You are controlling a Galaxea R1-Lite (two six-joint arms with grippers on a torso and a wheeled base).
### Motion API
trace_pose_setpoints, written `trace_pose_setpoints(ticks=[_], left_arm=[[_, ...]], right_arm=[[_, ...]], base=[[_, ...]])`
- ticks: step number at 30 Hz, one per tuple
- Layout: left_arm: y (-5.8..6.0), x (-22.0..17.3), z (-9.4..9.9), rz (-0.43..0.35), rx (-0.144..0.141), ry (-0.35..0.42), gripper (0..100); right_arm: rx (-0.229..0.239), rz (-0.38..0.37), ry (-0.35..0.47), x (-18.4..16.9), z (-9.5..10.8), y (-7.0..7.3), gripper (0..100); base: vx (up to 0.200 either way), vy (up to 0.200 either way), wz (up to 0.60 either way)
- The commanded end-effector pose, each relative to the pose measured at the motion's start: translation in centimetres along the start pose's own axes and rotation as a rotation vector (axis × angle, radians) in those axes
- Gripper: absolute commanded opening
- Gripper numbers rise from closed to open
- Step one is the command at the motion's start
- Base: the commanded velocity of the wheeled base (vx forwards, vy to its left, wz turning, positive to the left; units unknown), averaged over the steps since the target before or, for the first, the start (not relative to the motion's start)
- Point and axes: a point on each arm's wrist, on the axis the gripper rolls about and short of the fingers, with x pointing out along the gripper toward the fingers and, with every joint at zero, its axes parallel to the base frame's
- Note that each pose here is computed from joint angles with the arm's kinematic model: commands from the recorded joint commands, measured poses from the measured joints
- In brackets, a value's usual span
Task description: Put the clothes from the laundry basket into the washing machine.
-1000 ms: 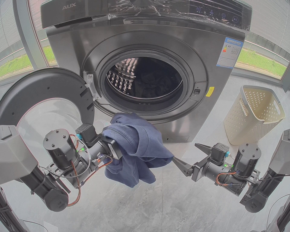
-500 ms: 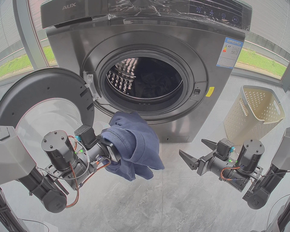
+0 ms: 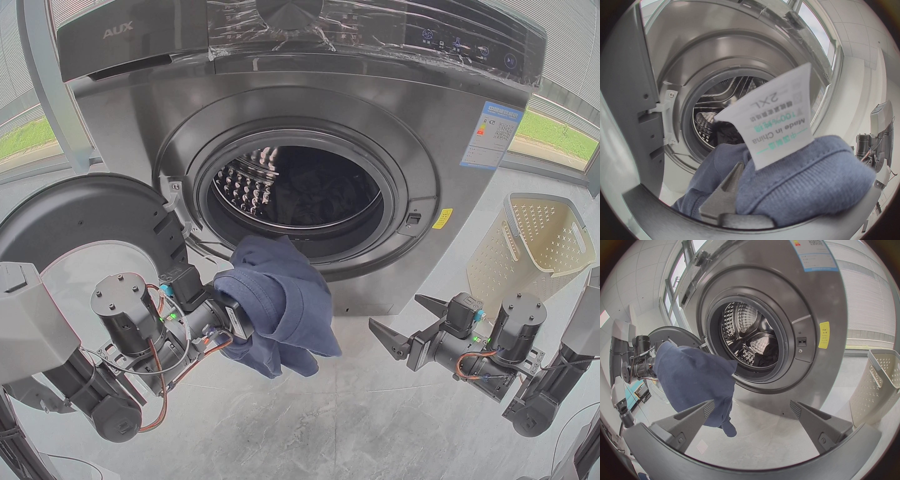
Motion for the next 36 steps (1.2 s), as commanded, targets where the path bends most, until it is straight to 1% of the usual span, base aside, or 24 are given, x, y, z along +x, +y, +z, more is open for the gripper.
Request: trace_pose_setpoints(ticks=[1,6,7,8,10,12,18,20,21,23,25,28,30,31,32,33,35,36], left_arm=[[-0.1,0.1,-0.3,-0.005,0.000,0.009,0],[-0.2,0.2,-0.5,-0.007,-0.001,0.014,0],[-0.2,0.2,-0.5,-0.005,0.001,0.013,0],[-0.2,0.2,-0.5,-0.007,0.008,0.014,0],[-0.2,0.2,-0.6,-0.006,0.016,0.018,0],[-0.4,0.1,-0.7,-0.011,0.016,0.020,0],[-1.5,0.3,-0.8,-0.045,0.017,0.019,0],[-1.6,0.6,-1.0,-0.048,0.024,0.021,0],[-1.9,1.4,-1.0,-0.056,0.038,0.004,0],[-2.0,2.3,-1.0,-0.061,0.045,-0.014,0],[-1.8,3.4,-1.4,-0.057,0.047,-0.022,0],[-1.8,5.2,-1.9,-0.058,0.034,-0.040,0],[-1.7,6.1,-2.4,-0.054,0.034,-0.042,0],[-1.3,7.4,-3.0,-0.037,0.035,-0.052,0],[-1.2,7.5,-3.1,-0.034,0.035,-0.053,0],[-0.5,8.9,-3.6,-0.017,0.036,-0.070,0],[-0.3,9.3,-3.7,-0.010,0.035,-0.073,0],[0.9,10.8,-3.9,0.038,0.037,-0.071,0]], right_arm=[[-0.004,0.018,0.026,-0.4,-0.5,0.5,100],[-0.011,0.066,0.063,-1.4,-1.1,1.6,100],[-0.011,0.068,0.066,-1.4,-1.2,1.6,100],[-0.011,0.069,0.071,-1.4,-1.3,1.7,100],[-0.012,0.078,0.078,-1.7,-1.4,1.8,100],[-0.014,0.096,0.083,-2.1,-1.4,2.1,100],[-0.021,0.147,0.111,-3.2,-1.7,3.3,100],[-0.023,0.156,0.116,-3.3,-1.8,3.5,100],[-0.025,0.161,0.124,-3.4,-2.0,3.6,100],[-0.026,0.172,0.126,-3.4,-2.0,3.9,100],[-0.027,0.177,0.122,-3.4,-2.0,4.1,100],[-0.026,0.180,0.124,-3.5,-2.0,4.2,100],[-0.025,0.181,0.125,-3.5,-2.1,4.3,100],[-0.025,0.181,0.124,-3.4,-2.0,4.3,100],[-0.025,0.181,0.125,-3.5,-2.0,4.3,100],[-0.026,0.183,0.125,-3.4,-2.1,4.3,100],[-0.024,0.184,0.127,-3.4,-2.1,4.4,100],[-0.025,0.187,0.127,-3.5,-2.1,4.4,100]], base=[[0.200,0.000,0.00],[0.200,0.000,0.00],[0.200,0.000,0.00],[0.200,0.000,0.00],[0.000,0.000,0.00],[0.000,0.000,0.00],[0.000,0.000,0.00],[0.000,0.000,0.00],[0.000,0.000,0.00],[0.000,0.000,0.00],[0.000,0.000,0.00],[0.000,0.000,0.00],[0.000,0.000,0.00],[0.000,0.000,0.00],[0.000,0.000,0.00],[0.000,0.000,0.00],[0.000,0.000,0.00],[0.000,0.000,0.00]])
